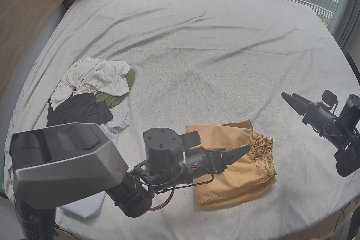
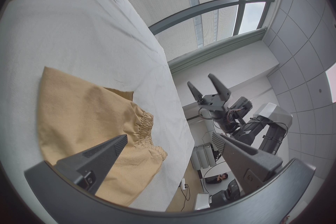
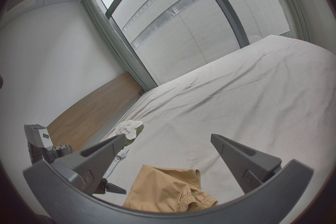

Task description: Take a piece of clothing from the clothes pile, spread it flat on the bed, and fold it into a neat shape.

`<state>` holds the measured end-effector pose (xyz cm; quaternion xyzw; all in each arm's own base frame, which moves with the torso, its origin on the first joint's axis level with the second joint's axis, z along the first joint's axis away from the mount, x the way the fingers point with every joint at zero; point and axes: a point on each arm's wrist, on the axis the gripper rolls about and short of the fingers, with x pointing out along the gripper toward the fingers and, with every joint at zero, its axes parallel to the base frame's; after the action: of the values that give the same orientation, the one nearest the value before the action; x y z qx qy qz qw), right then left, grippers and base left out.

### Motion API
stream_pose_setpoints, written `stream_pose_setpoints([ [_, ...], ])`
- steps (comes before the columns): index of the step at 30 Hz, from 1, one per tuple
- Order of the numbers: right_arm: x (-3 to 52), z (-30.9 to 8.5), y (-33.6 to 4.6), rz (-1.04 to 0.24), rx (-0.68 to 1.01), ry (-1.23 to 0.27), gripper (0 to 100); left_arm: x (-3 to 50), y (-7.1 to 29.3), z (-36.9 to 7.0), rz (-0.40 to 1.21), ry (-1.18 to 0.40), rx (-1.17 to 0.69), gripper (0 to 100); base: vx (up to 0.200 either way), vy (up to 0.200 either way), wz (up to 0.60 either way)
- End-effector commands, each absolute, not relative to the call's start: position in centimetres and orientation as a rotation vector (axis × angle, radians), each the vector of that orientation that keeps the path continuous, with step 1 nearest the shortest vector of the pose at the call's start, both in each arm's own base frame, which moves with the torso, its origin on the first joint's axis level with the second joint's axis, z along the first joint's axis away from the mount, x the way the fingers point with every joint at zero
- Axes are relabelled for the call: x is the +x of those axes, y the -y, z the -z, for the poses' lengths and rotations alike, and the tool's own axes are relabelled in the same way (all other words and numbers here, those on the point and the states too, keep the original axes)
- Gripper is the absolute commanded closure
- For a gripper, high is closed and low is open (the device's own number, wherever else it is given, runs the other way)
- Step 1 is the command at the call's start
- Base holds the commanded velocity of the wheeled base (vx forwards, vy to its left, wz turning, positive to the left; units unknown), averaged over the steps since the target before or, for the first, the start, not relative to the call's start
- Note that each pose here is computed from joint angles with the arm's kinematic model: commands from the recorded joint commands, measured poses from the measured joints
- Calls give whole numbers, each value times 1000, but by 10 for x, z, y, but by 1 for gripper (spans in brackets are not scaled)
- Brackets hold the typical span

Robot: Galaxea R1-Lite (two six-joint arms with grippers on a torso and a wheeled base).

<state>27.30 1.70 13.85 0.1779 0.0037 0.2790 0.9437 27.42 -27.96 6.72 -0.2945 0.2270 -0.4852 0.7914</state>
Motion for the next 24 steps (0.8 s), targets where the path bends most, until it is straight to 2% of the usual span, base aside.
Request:
stream_pose_setpoints([
  [1,267,-127,-21,-570,380,-77,0,256,235,-107,1004,-426,-634,0,0,0,0],
  [5,264,-113,-20,-541,414,-220,0,241,199,-113,950,-431,-624,0,0,0,0],
  [12,251,-104,-20,-522,409,-334,0,233,150,-112,825,-423,-610,0,0,0,0],
  [13,245,-96,-20,-515,394,-385,0,232,135,-109,785,-415,-579,0,0,0,0],
  [16,240,-86,-19,-507,359,-450,0,231,118,-105,738,-394,-553,0,0,0,0],
  [24,229,-76,-24,-522,349,-524,0,228,104,-96,766,-369,-563,0,0,0,0],
])
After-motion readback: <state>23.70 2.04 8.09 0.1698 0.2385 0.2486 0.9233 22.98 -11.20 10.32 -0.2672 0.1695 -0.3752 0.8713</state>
